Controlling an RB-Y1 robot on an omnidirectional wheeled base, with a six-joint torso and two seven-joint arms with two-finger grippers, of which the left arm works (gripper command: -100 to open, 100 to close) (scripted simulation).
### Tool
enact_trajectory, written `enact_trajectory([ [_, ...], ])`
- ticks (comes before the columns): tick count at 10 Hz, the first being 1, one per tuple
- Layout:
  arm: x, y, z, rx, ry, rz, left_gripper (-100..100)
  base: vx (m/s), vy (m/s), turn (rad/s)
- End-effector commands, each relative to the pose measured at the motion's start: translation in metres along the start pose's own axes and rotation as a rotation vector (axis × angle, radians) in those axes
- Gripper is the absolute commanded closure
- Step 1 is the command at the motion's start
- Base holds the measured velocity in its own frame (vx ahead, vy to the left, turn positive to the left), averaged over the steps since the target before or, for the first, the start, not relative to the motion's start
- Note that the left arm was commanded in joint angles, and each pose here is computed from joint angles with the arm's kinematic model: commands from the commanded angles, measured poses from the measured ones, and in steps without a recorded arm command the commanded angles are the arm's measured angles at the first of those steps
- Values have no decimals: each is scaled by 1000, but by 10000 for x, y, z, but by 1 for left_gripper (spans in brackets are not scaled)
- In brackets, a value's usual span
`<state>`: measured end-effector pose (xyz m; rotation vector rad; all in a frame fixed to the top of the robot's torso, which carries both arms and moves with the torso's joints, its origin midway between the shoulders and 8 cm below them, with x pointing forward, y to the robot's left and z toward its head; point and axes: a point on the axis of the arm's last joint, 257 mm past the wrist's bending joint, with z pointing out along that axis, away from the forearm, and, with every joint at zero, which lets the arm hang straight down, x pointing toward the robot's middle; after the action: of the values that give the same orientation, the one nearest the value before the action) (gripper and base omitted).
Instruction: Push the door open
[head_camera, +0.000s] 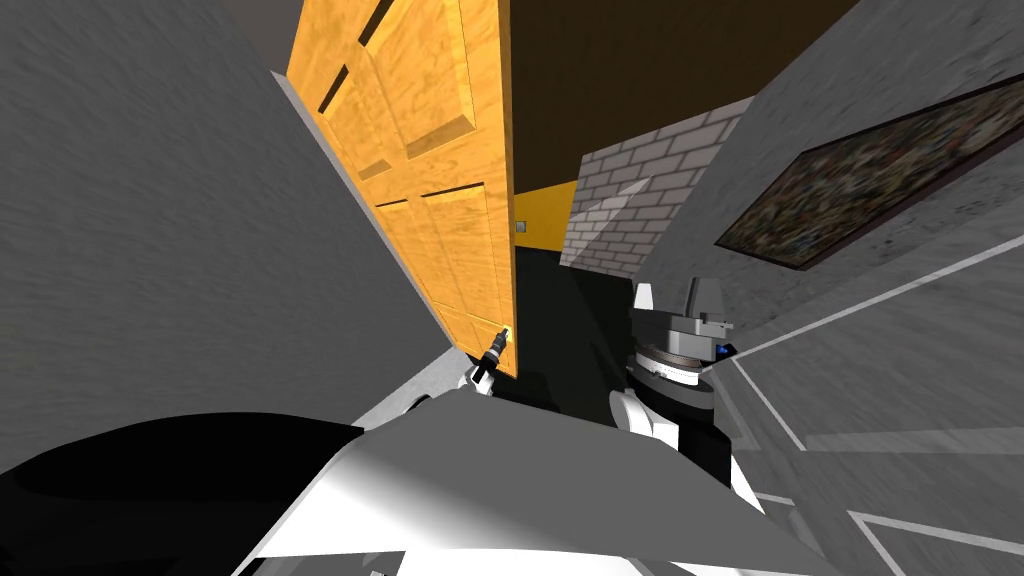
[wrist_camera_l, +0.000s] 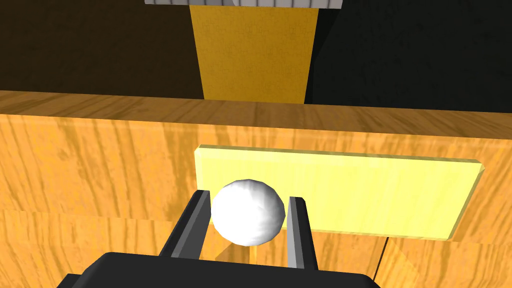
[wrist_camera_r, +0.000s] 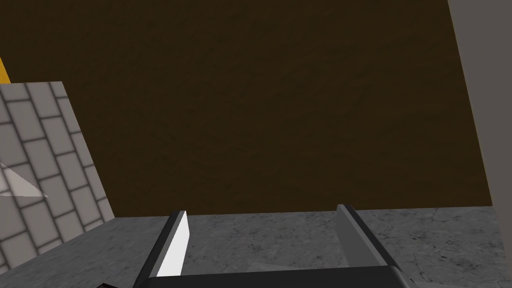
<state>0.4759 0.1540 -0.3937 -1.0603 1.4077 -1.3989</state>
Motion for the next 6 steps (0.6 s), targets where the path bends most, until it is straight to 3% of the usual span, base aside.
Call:
enact_trajectory([
  [1, -7, -18, 8, 5, -1, 0, 100, 0, 0, 0],
  [6, -431, 30, -92, -8, -84, 1, 100, 144, -89, -2],
])
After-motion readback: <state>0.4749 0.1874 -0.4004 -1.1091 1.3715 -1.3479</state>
